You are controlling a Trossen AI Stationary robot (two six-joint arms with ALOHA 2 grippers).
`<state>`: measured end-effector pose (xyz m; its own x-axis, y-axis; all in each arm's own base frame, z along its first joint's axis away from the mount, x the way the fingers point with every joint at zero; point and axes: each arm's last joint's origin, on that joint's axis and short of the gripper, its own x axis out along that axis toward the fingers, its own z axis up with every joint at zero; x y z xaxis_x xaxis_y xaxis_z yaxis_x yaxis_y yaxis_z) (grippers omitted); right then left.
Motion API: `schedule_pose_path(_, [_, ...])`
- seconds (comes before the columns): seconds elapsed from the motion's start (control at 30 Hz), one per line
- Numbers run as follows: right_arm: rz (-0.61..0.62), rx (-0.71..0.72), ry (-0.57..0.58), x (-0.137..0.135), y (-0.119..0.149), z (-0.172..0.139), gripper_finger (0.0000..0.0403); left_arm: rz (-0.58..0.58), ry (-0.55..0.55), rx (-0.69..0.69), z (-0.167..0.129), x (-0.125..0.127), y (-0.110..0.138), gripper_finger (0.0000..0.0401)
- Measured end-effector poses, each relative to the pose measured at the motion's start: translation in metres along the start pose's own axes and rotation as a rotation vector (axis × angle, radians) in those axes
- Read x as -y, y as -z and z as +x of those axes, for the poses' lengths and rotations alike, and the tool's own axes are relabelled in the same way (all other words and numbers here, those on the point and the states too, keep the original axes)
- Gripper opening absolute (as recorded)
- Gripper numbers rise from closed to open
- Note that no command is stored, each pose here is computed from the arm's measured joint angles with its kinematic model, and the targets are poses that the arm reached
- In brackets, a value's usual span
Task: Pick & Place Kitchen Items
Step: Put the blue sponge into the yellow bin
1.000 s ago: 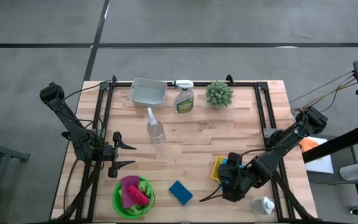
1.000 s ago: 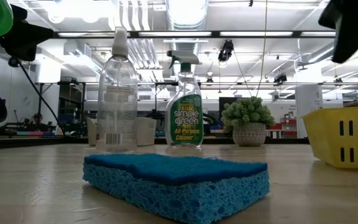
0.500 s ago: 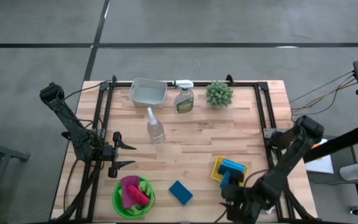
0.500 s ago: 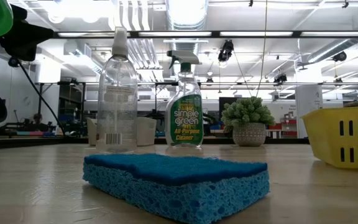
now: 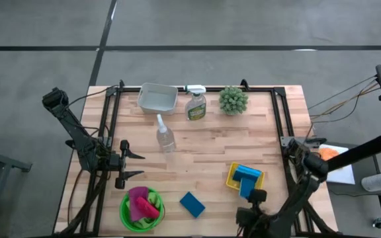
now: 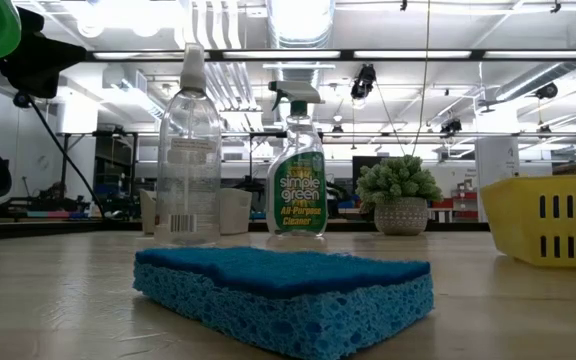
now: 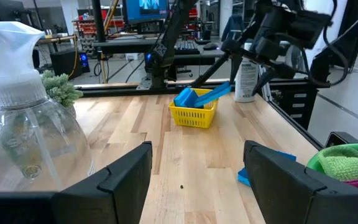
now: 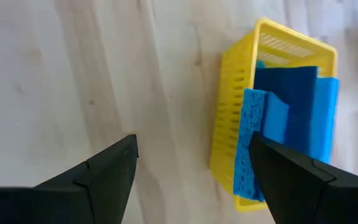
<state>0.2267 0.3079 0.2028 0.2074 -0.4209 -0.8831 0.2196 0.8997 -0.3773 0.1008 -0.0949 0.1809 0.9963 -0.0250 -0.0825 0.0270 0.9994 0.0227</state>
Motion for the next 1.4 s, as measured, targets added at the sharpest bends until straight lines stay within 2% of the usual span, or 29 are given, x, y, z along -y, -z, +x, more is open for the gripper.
schedule_pose_path(0.13, [-0.026,-0.027,0.061,-0.005,0.000,0.004,0.0302,0.000,0.000,0.000,0.000,0.000,0.000,0.0254])
schedule_pose_path(0.43, [0.038,0.029,0.069,0.009,-0.004,-0.012,0.0302,0.000,0.000,0.000,0.000,0.000,0.000,0.0254])
schedule_pose_path(0.63, [0.051,0.022,0.089,0.011,-0.002,-0.011,0.0302,0.001,0.000,0.000,0.000,0.000,0.000,0.0254])
schedule_pose_path(1.3, [0.058,-0.022,0.192,0.014,0.015,0.024,0.0301,0.000,0.000,0.000,0.000,0.000,0.000,0.0254])
schedule_pose_path(1.4, [0.058,-0.008,0.201,0.014,0.014,0.025,0.0283,0.000,0.000,0.000,0.000,0.000,0.000,0.0254])
